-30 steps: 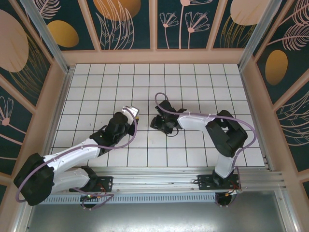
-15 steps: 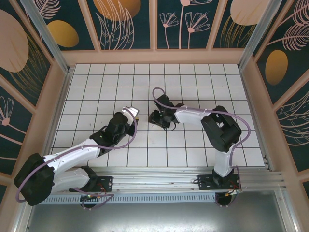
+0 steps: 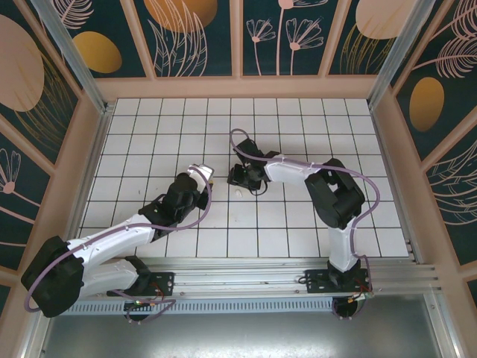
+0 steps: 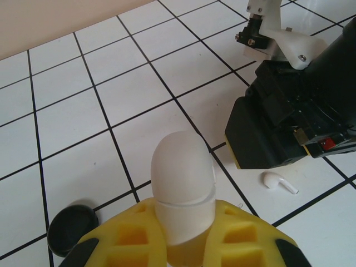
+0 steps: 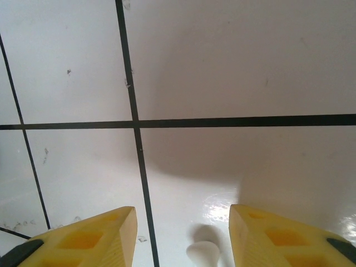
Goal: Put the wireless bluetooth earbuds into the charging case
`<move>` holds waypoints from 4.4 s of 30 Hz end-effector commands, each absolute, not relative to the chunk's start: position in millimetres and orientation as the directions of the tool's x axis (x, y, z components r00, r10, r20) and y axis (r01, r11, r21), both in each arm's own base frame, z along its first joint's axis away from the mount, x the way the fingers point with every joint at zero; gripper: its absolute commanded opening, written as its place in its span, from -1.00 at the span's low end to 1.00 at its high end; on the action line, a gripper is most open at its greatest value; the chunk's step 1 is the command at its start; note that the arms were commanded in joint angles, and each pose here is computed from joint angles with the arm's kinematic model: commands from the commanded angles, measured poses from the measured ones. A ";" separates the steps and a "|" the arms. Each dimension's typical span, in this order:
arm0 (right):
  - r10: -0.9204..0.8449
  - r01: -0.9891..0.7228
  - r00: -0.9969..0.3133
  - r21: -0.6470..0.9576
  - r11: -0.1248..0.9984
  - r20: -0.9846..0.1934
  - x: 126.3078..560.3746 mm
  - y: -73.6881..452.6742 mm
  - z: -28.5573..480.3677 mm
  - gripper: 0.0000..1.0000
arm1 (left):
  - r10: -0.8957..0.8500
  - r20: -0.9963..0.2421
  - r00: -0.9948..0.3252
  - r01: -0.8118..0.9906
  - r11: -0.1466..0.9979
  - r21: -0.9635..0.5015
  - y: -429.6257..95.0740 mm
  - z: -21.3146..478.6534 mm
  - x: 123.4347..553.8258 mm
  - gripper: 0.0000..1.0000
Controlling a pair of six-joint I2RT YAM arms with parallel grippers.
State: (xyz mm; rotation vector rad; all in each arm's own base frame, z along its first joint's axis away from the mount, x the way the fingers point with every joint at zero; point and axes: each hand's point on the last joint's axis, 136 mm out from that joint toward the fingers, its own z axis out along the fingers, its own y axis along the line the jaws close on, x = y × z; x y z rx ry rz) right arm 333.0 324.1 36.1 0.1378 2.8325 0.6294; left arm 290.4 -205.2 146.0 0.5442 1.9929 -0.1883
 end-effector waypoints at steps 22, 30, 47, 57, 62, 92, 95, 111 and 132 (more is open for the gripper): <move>-0.272 -0.297 -0.945 0.133 0.945 -0.180 312.6 324.4 32.0 -0.20 | 0.285 -0.878 -0.384 0.435 0.895 0.100 -195.7 148.3 286.8 -1.00; -0.301 -0.320 -0.940 0.115 0.940 -0.160 312.4 323.5 26.4 -0.28 | 0.287 -0.876 -0.388 0.432 0.896 0.102 -194.3 145.9 286.3 -1.00; -0.344 -0.352 -0.933 0.074 0.933 -0.104 303.3 321.5 11.1 -0.38 | 0.288 -0.874 -0.392 0.432 0.896 0.101 -194.9 143.6 286.8 -1.00; -0.343 -0.349 -0.934 0.048 0.936 -0.101 304.8 320.8 11.5 -0.59 | 0.287 -0.874 -0.393 0.429 0.897 0.101 -193.9 144.3 286.1 -1.00; -0.316 -0.324 -0.937 0.028 0.946 -0.147 311.9 316.0 26.3 -0.66 | 0.284 -0.876 -0.390 0.434 0.896 0.097 -195.2 145.4 285.9 -1.00; 0.047 -0.377 -0.563 0.306 0.874 -0.825 298.0 320.3 322.6 -0.74 | 0.012 -0.990 -0.141 0.704 0.704 -0.092 -260.3 237.2 268.2 -1.00; 0.055 -0.425 -0.540 0.328 0.844 -0.840 283.2 331.0 337.5 -0.74 | -0.007 -0.992 -0.125 0.721 0.686 -0.096 -265.0 244.8 267.7 -1.00; 0.112 -0.484 -0.550 0.425 0.765 -0.828 248.9 323.8 340.6 -0.74 | -0.083 -0.990 -0.113 0.776 0.615 -0.139 -277.7 272.1 262.4 -1.00; 0.026 -0.501 -0.696 0.512 0.698 -0.718 248.0 335.4 293.1 -0.74 | -0.122 -0.985 -0.118 0.811 0.561 -0.167 -279.1 288.5 250.8 -1.00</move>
